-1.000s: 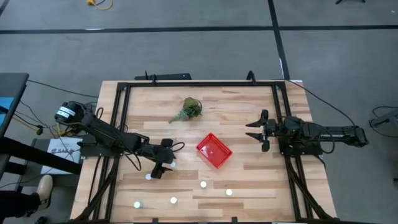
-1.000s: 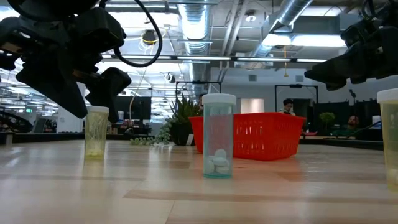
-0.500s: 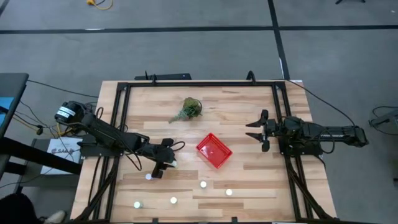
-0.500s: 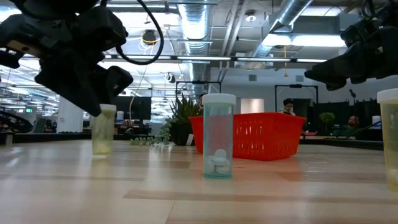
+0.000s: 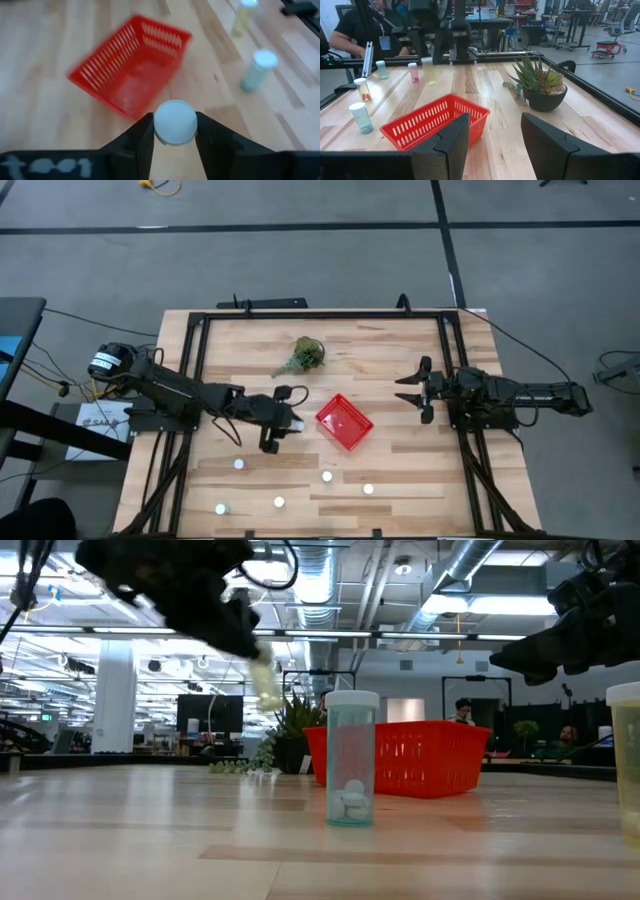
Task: Pick and place pill bottles into a basket
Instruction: Put the top left yellow pill bottle into the red bin
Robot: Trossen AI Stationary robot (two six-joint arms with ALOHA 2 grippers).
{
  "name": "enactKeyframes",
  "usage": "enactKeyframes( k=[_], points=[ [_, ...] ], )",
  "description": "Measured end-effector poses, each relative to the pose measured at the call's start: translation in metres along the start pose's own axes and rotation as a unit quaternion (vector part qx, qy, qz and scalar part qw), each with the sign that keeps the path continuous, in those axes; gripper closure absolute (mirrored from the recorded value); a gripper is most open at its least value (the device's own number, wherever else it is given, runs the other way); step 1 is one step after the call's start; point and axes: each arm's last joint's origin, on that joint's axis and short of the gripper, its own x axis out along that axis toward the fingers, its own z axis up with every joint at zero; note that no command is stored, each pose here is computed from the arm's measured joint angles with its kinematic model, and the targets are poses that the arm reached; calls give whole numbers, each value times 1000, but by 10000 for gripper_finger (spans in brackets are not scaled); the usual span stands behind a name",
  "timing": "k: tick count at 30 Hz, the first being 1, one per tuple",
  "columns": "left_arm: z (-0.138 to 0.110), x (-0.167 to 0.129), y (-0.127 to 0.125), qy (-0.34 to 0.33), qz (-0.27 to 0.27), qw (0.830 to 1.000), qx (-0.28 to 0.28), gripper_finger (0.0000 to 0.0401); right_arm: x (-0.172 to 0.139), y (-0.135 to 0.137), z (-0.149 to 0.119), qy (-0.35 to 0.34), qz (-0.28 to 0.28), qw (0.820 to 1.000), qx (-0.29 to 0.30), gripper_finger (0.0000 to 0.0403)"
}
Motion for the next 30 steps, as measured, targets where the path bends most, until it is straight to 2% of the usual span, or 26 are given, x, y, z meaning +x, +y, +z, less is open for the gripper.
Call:
enactKeyframes(
  k=[5, 9, 11, 15, 19, 30],
  points=[
    [20, -2, 21, -46, 22, 999, 19, 285, 0, 0, 0, 0, 0, 1000, 0, 230],
    [22, 5, 36, -37, 42, 998, 20, 285, 0, 0, 0, 0, 0, 1000, 0, 230],
    [20, 15, 41, -26, 35, 999, 16, 285, 0, 0, 0, 0, 0, 1000, 0, 230],
    [13, 40, 44, 11, 4, 1000, 12, 284, 0, 0, 0, 0, 0, 1000, 0, 230],
    [19, 52, 44, 20, -14, 1000, 12, 284, 0, 0, 0, 0, 0, 1000, 0, 230],
    [16, 57, 44, 36, -19, 999, 19, 284, 0, 0, 0, 0, 0, 1000, 0, 230]
  ],
)
